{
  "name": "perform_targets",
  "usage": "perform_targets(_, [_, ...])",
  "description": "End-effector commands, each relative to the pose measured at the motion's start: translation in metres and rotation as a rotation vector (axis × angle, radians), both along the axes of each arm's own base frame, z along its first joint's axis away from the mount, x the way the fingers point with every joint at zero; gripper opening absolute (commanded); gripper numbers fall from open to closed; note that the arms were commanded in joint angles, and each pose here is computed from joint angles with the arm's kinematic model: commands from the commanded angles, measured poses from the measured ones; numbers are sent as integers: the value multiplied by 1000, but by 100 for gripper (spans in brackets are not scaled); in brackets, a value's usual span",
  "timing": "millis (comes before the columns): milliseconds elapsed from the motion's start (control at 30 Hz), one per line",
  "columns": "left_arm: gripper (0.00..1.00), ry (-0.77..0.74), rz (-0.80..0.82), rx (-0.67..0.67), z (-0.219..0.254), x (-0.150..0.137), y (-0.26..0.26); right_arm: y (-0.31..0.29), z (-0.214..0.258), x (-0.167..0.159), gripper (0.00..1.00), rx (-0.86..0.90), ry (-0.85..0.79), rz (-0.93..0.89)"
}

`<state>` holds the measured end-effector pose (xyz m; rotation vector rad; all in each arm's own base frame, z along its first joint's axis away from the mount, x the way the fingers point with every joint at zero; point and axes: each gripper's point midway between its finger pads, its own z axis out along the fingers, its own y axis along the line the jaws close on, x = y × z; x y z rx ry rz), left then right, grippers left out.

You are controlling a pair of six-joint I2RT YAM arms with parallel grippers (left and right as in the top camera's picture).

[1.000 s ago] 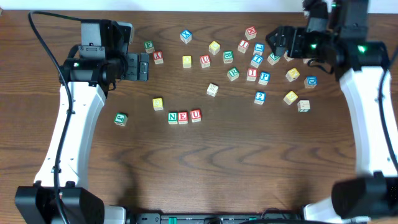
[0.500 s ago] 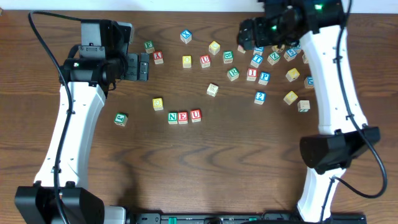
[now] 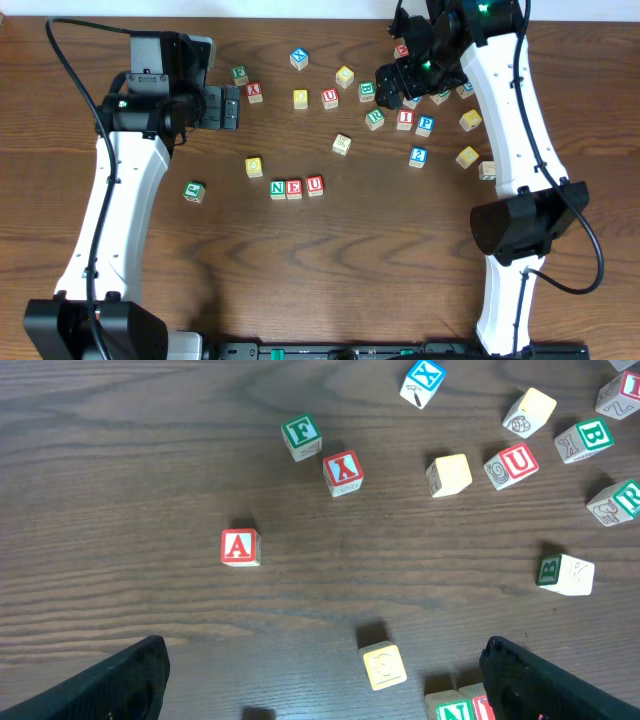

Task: Spell out NEURIPS
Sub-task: 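Raise the right arm and move its gripper over the block cluster, then position the right gripper above the green R block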

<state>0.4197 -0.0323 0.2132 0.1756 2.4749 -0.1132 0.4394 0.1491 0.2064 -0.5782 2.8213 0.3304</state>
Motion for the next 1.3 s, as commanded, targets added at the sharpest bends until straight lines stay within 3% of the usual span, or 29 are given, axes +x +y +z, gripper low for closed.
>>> perform_targets(0, [98, -31, -8, 1, 12, 4, 0, 7, 7, 2, 99, 11, -34, 48])
perform_targets(700, [98, -31, -9, 1, 12, 4, 0, 15, -94, 31, 99, -126, 90, -58])
perform_targets(1267, [98, -31, -8, 1, 12, 4, 0, 43, -94, 36, 99, -100, 37, -3])
